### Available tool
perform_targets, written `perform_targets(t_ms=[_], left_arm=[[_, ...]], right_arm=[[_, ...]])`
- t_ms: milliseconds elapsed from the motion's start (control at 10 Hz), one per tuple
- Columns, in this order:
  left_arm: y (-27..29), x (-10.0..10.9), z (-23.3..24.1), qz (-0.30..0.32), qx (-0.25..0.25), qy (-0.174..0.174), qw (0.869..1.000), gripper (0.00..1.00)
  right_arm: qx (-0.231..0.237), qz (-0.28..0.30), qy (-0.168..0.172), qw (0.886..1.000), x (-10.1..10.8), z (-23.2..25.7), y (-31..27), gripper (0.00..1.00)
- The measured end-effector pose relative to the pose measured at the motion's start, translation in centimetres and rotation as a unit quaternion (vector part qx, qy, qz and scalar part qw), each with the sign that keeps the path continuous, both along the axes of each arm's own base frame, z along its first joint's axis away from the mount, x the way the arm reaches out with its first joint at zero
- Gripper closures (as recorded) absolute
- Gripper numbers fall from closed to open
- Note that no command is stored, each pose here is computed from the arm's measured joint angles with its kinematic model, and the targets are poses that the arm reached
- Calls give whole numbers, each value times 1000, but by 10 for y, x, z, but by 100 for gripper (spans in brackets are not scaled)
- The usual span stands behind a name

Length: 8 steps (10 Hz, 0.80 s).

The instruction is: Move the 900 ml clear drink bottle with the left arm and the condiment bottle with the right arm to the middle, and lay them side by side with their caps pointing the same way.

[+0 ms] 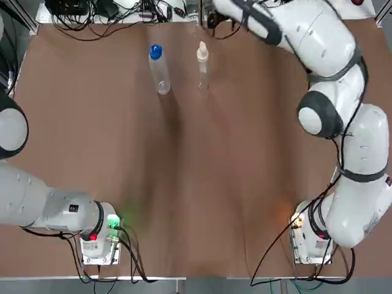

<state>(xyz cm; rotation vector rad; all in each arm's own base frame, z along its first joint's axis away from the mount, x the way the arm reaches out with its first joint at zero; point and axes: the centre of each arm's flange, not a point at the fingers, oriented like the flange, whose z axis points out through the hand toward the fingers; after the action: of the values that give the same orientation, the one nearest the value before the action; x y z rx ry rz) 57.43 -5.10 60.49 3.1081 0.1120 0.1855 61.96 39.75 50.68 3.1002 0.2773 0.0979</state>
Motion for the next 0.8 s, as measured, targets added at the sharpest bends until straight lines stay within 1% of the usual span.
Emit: perform_targets(t_ms=[200, 300, 400, 500, 600, 800], left_arm=[[-17, -2, 1, -14, 0, -1, 1000, 0], [-21, -2, 2, -16, -1, -2, 1000, 0], [-20, -2, 4, -15, -1, -3, 1000, 0], [-18, -2, 4, -14, -1, -4, 1000, 0], [-18, -2, 5, -14, -1, -5, 1000, 0], [-16, 1, 3, -11, -1, -3, 1000, 0]], right_arm=[[0, -37, 5, 999, 24, 40, -84, 1], [1, -60, 3, 998, 29, 58, -124, 1], [1, -83, 2, 997, 27, 75, -162, 1], [0, -106, 3, 994, 18, 93, -201, 1], [-3, -118, 6, 993, 5, 112, -238, 1], [-7, -137, 24, 990, -29, 144, -315, 1]])
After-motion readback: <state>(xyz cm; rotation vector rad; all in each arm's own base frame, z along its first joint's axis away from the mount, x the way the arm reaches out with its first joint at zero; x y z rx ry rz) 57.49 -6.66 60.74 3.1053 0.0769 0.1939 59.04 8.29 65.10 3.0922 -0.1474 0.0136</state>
